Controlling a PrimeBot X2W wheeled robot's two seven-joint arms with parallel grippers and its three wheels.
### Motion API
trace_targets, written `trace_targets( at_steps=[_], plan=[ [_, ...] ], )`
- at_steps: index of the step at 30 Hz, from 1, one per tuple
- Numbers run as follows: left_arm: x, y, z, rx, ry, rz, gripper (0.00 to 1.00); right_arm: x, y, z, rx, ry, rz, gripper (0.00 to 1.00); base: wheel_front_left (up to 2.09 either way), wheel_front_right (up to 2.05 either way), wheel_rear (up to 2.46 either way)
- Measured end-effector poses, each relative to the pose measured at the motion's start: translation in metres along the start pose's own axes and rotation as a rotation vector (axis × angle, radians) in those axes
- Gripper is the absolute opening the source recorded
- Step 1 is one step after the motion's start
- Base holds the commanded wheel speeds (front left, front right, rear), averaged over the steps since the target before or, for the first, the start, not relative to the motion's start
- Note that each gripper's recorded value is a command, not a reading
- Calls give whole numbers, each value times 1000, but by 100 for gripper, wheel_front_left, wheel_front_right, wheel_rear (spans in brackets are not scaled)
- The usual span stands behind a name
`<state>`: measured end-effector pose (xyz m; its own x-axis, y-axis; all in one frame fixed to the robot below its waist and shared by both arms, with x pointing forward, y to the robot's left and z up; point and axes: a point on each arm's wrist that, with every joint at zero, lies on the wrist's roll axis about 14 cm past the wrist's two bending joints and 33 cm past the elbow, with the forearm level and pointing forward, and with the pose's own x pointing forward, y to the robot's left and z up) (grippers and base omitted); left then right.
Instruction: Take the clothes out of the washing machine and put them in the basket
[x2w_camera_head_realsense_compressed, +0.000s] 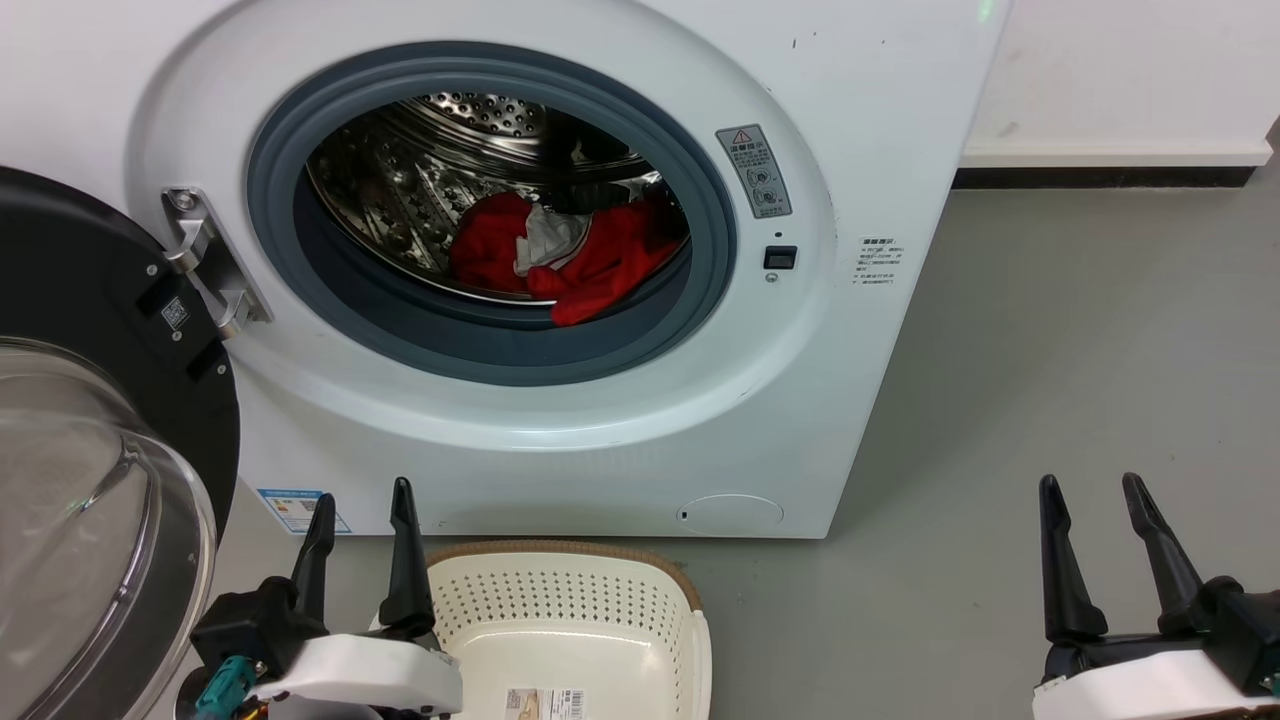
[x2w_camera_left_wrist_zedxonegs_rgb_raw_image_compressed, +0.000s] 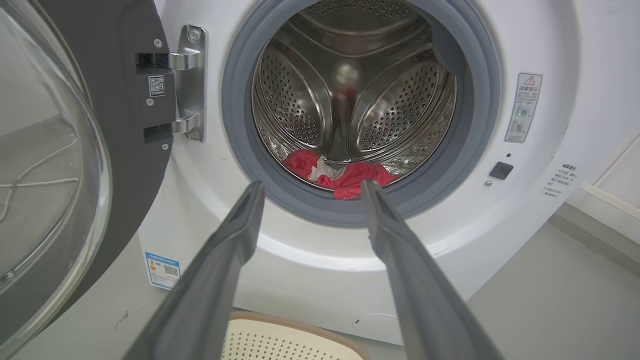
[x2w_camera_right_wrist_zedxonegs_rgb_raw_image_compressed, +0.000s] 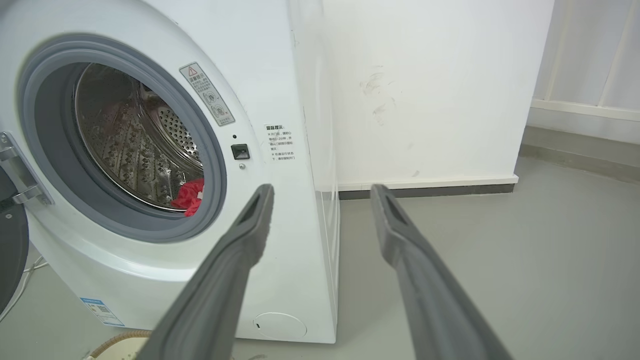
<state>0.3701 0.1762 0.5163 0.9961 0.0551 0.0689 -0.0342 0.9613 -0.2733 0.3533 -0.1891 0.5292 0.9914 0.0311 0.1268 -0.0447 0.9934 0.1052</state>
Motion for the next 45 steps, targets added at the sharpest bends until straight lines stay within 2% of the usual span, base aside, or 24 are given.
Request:
trace_targets(
  at_steps=[32,45],
  plan=[
    [-8,-6,2,224,-47,-32,100,-8,5,4,-179,-30,36,100,0,0,0],
    [-8,-2,-4,226,-27,-24,100,-9,2,0,-161,-18,26,100,0,0,0]
  ],
)
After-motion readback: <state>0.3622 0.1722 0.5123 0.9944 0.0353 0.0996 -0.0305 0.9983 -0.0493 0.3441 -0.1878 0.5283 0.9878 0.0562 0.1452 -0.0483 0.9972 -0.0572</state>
